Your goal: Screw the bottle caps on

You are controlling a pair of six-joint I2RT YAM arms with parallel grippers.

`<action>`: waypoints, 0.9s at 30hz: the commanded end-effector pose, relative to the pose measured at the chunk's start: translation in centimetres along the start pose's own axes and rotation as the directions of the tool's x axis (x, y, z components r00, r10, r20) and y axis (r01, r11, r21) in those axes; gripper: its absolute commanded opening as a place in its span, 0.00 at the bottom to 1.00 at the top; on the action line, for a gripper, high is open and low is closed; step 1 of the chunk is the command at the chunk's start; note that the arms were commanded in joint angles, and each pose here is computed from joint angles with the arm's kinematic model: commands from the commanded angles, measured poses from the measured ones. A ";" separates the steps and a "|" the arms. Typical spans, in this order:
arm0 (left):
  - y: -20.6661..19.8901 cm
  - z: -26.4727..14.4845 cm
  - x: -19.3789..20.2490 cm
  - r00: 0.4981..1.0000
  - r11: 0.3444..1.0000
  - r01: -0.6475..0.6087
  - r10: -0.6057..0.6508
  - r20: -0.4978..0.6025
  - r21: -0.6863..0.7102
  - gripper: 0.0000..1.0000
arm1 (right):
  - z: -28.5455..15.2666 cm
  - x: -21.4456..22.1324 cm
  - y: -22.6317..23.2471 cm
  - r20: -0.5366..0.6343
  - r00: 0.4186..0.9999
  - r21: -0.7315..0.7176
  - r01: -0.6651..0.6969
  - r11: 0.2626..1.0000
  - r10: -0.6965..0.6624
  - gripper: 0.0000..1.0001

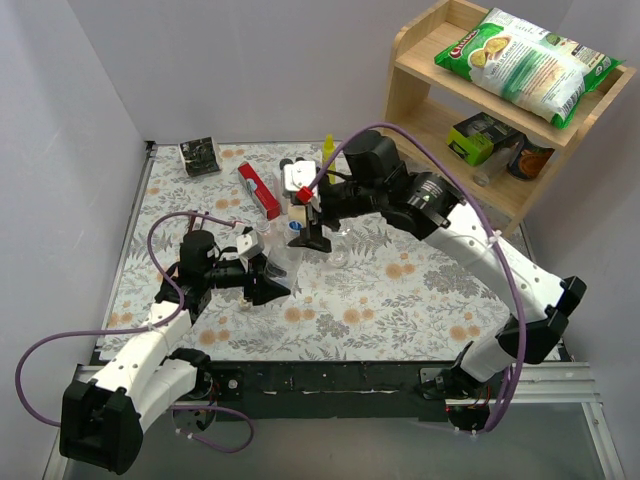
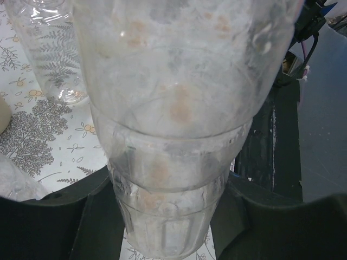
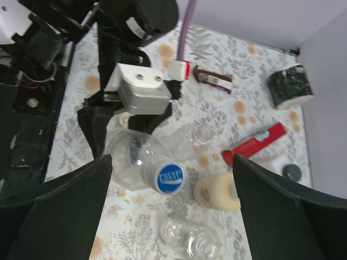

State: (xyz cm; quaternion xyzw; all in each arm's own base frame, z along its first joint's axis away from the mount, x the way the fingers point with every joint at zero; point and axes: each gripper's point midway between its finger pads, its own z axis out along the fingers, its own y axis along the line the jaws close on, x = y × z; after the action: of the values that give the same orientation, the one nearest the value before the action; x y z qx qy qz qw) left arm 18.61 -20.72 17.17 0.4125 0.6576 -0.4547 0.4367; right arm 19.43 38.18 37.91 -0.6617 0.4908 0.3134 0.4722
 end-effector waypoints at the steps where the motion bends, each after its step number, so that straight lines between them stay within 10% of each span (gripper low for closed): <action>1: -0.1 -0.1 -1.7 0.999 0.998 -0.052 0.052 0.015 0.020 0.00 | 2.9 0.6 2.5 0.042 0.998 -0.147 -0.035 0.989 0.042 0.98; 27: 0.3 0.2 -3.3 0.997 1.000 0.019 -0.019 0.073 0.001 0.00 | 1.5 7.7 6.3 -0.157 0.987 -0.093 -0.052 0.994 0.037 0.98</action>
State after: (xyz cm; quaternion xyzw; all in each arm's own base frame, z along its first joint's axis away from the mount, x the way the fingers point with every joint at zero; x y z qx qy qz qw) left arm 18.56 -21.52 18.45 0.4076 0.6475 -0.4851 0.4234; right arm 18.03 37.95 30.19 -0.6854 0.5097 0.2895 0.4321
